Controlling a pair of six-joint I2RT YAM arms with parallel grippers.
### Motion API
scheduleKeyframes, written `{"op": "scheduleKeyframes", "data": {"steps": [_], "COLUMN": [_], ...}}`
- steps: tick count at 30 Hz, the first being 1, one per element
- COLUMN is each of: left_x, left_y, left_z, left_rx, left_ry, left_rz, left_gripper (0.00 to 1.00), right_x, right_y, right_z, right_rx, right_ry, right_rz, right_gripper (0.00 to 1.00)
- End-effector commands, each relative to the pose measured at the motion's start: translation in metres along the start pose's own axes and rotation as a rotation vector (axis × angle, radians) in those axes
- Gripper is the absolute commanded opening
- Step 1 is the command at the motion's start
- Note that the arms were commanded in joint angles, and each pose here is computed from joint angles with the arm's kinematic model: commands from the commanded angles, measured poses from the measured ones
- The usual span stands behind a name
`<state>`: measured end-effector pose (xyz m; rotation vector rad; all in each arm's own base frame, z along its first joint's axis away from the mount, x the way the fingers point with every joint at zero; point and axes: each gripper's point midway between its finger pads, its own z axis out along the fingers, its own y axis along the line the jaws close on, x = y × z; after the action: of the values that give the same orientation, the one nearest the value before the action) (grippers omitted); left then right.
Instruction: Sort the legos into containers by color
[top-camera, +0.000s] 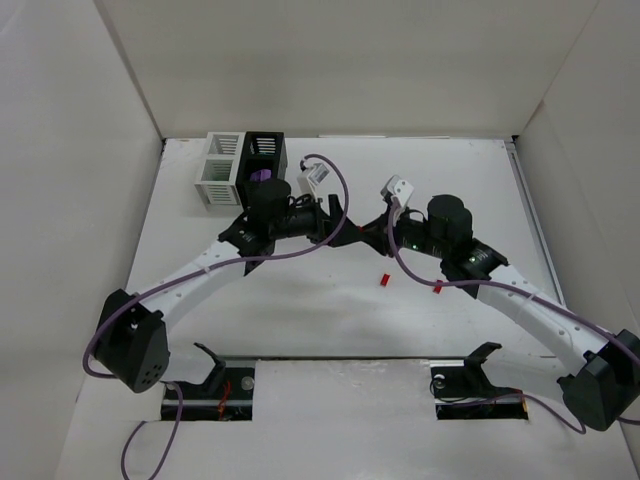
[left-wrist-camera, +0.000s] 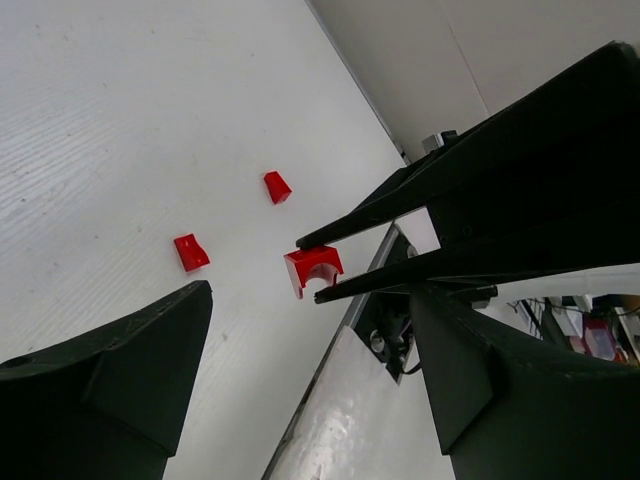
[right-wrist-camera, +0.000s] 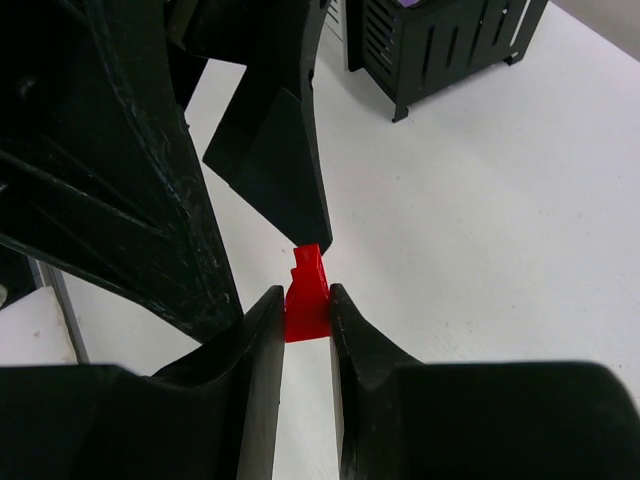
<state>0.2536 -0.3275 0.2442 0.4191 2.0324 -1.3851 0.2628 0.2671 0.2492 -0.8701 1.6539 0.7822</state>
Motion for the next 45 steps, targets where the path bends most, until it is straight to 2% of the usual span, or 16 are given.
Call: {"op": "scheduleKeyframes", "data": {"steps": [1, 11, 16, 22, 25, 31, 39, 45], "left_x": [-0.043, -0.043, -0.038, -0.033, -0.031, -0.030, -0.015, -0.010], "left_y": [-0.033, -0.028, -0.021, -0.016, -0.018, -0.022, -0.005, -0.010], "left_z": [-0.019, -0.013, -0.004, 0.004, 0.008, 0.013, 0.017, 0.014], "left_rx": [0.041, 0.046, 0.032, 0.022, 0.013, 0.007, -0.062, -0.033], "left_ry": [-0.154, -0.136, -0.113, -0.086, -0.077, -0.057, 0.016, 0.055], "left_rz": [0.096, 0.079, 0.082, 0.077, 0.083, 0.108, 0.114, 0.145], "left_gripper": [0.77, 0.77, 0.73, 0.60, 0.49, 0.38, 0.38, 0.38], "right_x": [-0.018, -0.018, -0.022, -0.025, -0.031, -0.030, -0.037, -0.032], "right_y": [0.011, 0.013, 0.009, 0.008, 0.007, 0.004, -0.004, -0.007], "right_z": [0.001, 0.001, 0.001, 0.004, 0.006, 0.011, 0.009, 0.009], "right_rx": [-0.044, -0.062, -0.039, -0.039, -0.039, -0.022, 0.040, 0.050], "right_ry": [-0.055, -0.056, -0.064, -0.064, -0.072, -0.061, -0.075, -0.039], "right_rz": [-0.051, -0.061, -0.064, -0.064, -0.068, -0.065, -0.071, -0.088], "right_gripper": [0.19, 0.19, 0.19, 0.19, 0.19, 0.19, 0.19, 0.19]}}
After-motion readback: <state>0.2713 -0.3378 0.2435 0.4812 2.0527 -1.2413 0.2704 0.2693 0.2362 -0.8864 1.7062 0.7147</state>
